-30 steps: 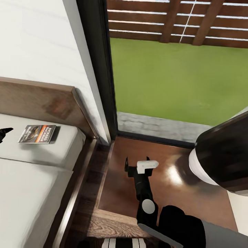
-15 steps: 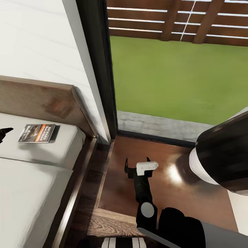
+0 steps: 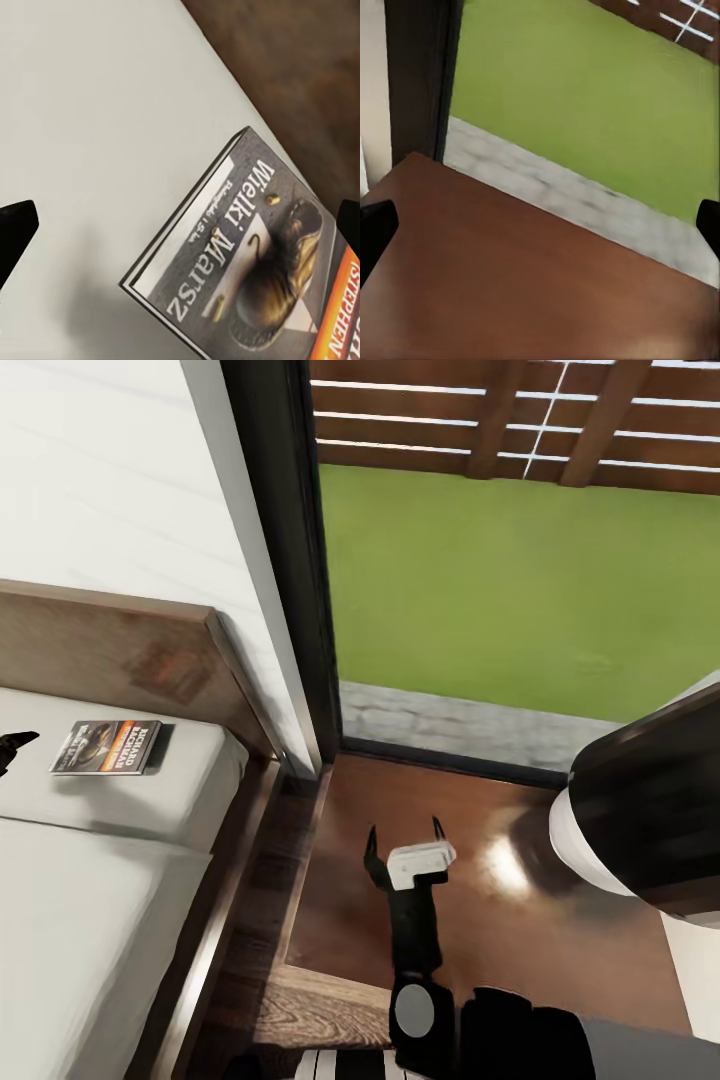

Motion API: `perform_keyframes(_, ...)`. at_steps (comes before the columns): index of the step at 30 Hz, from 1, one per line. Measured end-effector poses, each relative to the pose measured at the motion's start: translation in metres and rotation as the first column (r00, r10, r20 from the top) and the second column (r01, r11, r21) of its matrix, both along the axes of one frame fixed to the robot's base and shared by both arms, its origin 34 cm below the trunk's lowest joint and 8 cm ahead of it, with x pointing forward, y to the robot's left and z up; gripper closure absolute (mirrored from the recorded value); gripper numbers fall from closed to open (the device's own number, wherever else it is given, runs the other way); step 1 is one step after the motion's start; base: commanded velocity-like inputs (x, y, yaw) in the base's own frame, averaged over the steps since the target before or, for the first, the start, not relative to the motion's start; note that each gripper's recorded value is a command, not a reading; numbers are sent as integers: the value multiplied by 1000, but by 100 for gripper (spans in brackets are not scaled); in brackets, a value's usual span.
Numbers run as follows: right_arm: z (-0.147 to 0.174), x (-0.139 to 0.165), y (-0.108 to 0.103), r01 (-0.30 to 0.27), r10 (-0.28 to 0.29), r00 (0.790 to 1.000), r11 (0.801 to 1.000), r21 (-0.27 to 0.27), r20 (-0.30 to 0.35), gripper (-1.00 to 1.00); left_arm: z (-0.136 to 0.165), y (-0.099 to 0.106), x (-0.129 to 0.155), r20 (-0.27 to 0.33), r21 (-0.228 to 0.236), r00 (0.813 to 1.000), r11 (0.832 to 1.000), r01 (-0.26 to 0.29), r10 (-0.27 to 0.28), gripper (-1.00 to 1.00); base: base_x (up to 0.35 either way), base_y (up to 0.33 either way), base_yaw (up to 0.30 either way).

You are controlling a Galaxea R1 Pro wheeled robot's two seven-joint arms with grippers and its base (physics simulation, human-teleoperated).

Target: In the bedroom, move the book from the bed onto either nightstand, and place the two sandals side by side next to the bed.

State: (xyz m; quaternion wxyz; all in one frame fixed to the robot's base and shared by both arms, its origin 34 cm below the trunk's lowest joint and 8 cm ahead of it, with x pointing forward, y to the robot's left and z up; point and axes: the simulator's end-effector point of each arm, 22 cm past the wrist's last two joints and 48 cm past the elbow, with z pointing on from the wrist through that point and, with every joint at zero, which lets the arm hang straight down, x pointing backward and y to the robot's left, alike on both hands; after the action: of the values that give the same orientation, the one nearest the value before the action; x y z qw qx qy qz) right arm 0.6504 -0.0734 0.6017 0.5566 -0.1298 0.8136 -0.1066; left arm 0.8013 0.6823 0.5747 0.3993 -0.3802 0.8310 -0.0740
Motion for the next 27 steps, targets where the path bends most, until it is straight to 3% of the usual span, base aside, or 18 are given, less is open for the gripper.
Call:
perform_keyframes(1, 10, -6, 2, -20, 23, 999, 998, -59, 48, -100, 0, 0, 0, -1, 1, 1000, 1000, 1, -1, -100, 0, 0, 0)
perform_keyframes(9, 20, -20, 4, -50, 66, 993, 986, -156, 99, -100, -1, 0, 0, -4, 3, 1000, 1000, 2, -2, -100, 0, 0, 0)
perform_keyframes(14, 23, -22, 5, -56, 77, 991, 982, -180, 110, -100, -1, 0, -1, -5, 4, 1000, 1000, 2, -2, -100, 0, 0, 0)
perform_keyframes(27, 23, -23, 5, -56, 78, 991, 982, -182, 111, -100, -1, 0, -1, -6, 5, 1000, 1000, 2, -2, -100, 0, 0, 0)
